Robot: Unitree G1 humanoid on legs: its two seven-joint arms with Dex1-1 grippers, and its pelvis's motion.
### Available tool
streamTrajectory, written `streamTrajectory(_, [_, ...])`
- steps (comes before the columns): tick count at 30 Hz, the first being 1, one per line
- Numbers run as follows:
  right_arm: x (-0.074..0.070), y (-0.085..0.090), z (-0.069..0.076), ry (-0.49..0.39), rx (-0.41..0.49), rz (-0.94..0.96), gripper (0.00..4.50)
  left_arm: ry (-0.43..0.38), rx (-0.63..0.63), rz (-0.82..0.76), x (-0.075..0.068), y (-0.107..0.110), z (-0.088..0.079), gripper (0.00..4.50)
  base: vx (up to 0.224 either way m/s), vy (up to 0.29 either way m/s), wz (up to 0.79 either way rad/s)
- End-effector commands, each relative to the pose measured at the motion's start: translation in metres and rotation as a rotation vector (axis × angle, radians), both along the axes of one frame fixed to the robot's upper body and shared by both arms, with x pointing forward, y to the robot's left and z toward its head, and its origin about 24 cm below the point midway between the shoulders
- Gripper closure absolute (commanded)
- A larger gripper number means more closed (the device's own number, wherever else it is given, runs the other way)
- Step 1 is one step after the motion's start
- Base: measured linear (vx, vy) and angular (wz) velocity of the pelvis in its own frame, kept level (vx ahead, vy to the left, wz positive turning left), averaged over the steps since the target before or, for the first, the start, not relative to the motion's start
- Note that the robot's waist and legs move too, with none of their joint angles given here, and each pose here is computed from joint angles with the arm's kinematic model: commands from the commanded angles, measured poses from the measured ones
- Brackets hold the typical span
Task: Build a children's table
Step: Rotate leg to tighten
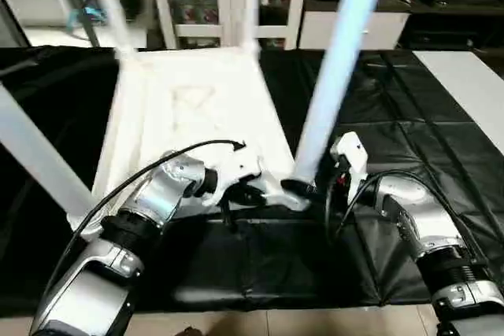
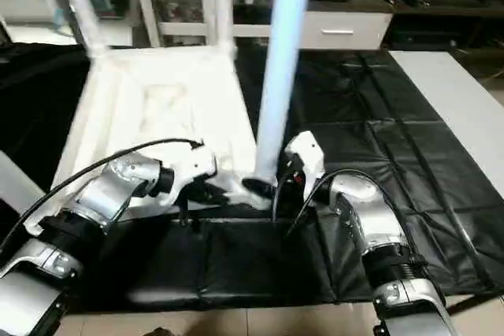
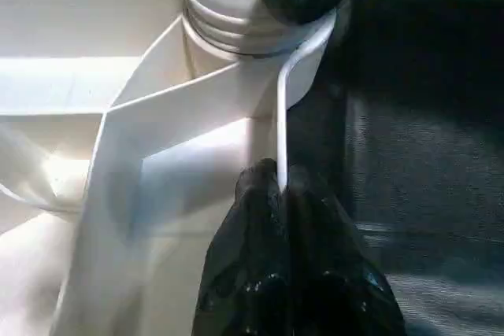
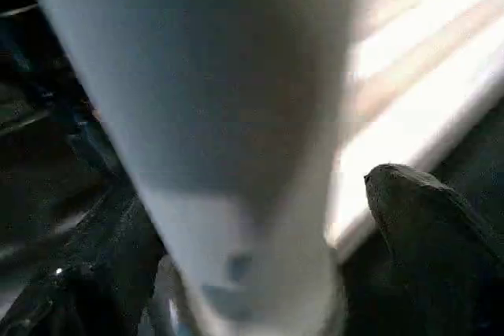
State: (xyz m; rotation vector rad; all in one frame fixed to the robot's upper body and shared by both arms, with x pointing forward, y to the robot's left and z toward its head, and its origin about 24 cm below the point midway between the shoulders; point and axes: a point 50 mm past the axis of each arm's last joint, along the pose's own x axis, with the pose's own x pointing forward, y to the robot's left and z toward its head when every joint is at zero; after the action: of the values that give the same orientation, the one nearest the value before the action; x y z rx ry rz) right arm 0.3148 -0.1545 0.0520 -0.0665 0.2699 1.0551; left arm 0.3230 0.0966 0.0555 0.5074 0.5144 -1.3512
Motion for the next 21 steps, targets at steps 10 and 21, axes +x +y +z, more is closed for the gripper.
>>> streamTrajectory(10, [-0.0009,-0.0025,-0.0030,0.010,-0.118,0.118,1.10,0.095,0.096,-0.016,-0.0135,0.0020,-0.0245,4.50,0.000,0.000,0.00])
streamTrajectory(21, [0.0006,-0.0064,-0.0014,0.012,-0.122,0.128,1.96,0.101,0.101,-0.013,-0.0151,0.0030,-0.0256,4.50,0.000,0.000,0.00])
